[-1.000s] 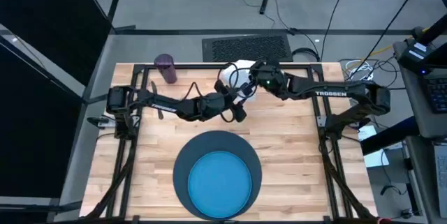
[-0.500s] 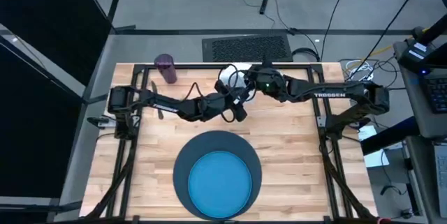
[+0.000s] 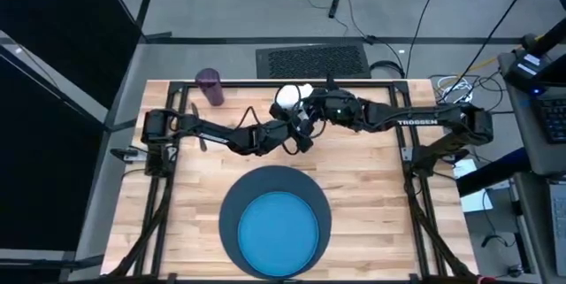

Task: Set table place
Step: Fold the white napkin

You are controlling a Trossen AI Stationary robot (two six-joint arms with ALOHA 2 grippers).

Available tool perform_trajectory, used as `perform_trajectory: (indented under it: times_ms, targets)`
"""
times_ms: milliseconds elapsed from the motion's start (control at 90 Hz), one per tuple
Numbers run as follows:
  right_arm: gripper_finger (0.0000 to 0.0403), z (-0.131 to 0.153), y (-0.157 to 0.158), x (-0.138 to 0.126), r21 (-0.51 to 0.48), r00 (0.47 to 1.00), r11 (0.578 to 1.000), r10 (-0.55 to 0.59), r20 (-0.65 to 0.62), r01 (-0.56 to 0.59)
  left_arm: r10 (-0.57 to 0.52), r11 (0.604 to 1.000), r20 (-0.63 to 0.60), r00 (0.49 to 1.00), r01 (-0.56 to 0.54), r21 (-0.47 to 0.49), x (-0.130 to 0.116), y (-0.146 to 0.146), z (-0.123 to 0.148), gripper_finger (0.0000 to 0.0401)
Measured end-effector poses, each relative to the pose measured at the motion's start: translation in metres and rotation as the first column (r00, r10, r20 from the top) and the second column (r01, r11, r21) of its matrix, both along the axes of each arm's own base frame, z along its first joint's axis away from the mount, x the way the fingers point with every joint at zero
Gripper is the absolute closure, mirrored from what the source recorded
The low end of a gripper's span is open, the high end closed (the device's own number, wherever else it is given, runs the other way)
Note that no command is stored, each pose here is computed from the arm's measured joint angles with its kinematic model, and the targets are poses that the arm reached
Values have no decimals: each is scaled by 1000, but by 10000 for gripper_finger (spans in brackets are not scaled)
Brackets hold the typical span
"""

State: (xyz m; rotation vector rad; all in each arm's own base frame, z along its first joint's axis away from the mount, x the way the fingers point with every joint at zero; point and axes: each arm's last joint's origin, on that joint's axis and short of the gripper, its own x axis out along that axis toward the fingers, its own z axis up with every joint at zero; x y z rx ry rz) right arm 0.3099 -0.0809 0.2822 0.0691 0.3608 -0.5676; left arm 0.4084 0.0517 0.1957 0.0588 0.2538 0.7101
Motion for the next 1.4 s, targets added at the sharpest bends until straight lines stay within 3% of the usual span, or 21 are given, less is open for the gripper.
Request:
perform_trajectory:
  times_ms: [222,311,433,489,733,933,1144,1256,1400]
  targets:
    - [403,0,0,0,-1,1000,1000,5,-1,-5,49,999,-5,999,-49,15,-1,1,0,233]
    - [403,0,1,0,0,999,999,38,-5,-38,47,998,-23,999,-46,35,-1,0,0,276]
    - [403,0,1,1,-35,997,997,70,-30,-71,26,997,-66,997,-21,79,-1,-6,0,369]
    - [403,0,1,1,-62,996,994,81,-48,-84,15,994,-86,996,-6,105,0,-10,0,389]
    - [403,0,1,0,-216,980,965,117,-161,-151,51,975,-164,985,-13,224,-4,-29,11,401]
    - [403,4,-3,-6,-374,963,924,-29,-268,-76,117,955,-236,965,-44,294,-17,-46,31,401]
    - [403,0,-4,-11,-391,934,919,-93,-344,-53,319,902,-384,867,-153,404,-42,-58,40,401]
    - [403,-10,0,-15,-367,881,922,-68,-468,-124,364,892,-394,844,-193,408,-54,-59,47,401]
    - [388,-22,9,-22,-352,720,867,11,-694,-353,371,898,-376,849,-225,377,-65,-58,57,401]
